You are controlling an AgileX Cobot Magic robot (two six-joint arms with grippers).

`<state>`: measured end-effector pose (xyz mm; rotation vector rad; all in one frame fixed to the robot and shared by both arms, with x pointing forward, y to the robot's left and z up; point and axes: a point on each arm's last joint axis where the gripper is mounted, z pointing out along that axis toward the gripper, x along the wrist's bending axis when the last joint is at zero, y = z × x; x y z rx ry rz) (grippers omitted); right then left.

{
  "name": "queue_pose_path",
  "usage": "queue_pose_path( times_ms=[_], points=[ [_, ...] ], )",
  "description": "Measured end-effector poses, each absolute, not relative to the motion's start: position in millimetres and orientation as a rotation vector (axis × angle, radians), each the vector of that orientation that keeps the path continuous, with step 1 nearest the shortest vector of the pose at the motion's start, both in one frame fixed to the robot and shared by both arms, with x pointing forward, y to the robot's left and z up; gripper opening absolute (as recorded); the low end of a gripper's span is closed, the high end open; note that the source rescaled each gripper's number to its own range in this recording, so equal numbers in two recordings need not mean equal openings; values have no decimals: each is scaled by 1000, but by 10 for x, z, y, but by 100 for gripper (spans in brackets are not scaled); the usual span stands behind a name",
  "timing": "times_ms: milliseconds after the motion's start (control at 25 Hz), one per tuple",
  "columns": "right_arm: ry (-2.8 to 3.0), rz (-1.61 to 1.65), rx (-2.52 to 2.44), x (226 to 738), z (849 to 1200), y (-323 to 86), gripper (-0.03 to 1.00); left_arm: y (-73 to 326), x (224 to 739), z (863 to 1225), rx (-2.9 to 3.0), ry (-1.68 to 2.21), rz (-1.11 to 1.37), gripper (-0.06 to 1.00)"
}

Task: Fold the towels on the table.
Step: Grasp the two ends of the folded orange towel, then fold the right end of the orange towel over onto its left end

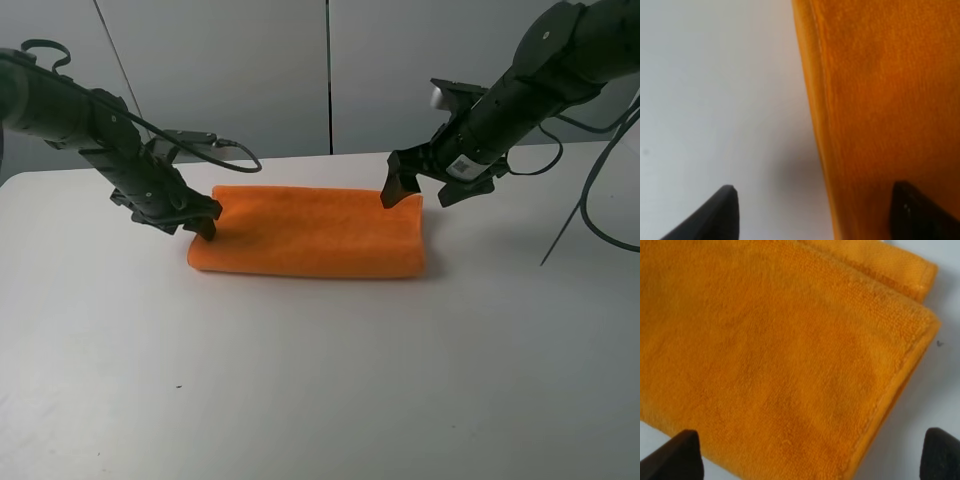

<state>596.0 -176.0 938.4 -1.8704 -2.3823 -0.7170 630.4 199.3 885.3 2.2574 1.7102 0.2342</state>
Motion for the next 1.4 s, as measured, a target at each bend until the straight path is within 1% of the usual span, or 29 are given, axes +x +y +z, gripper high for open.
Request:
queue_pose_path(
  times_ms=[520,720,960,1320,1400],
  points=[
    [-2234,-746,-2049,6009,9378,-1786,93,2005,6321,8649,2272,1786,228,80],
    [-2149,-646,-2089,6037,9152,-1863,93,1998,6325,8654,2277,1789,243,80],
    [-2038,-588,-2112,6039,8935,-1837,93,1995,6335,8657,2279,1787,243,80],
    [-1906,-542,-2138,6037,8713,-1795,93,1996,6332,8650,2272,1800,238,80],
    [-1877,-550,-2148,6043,8709,-1785,93,1996,6332,8650,2272,1800,238,80]
  ],
)
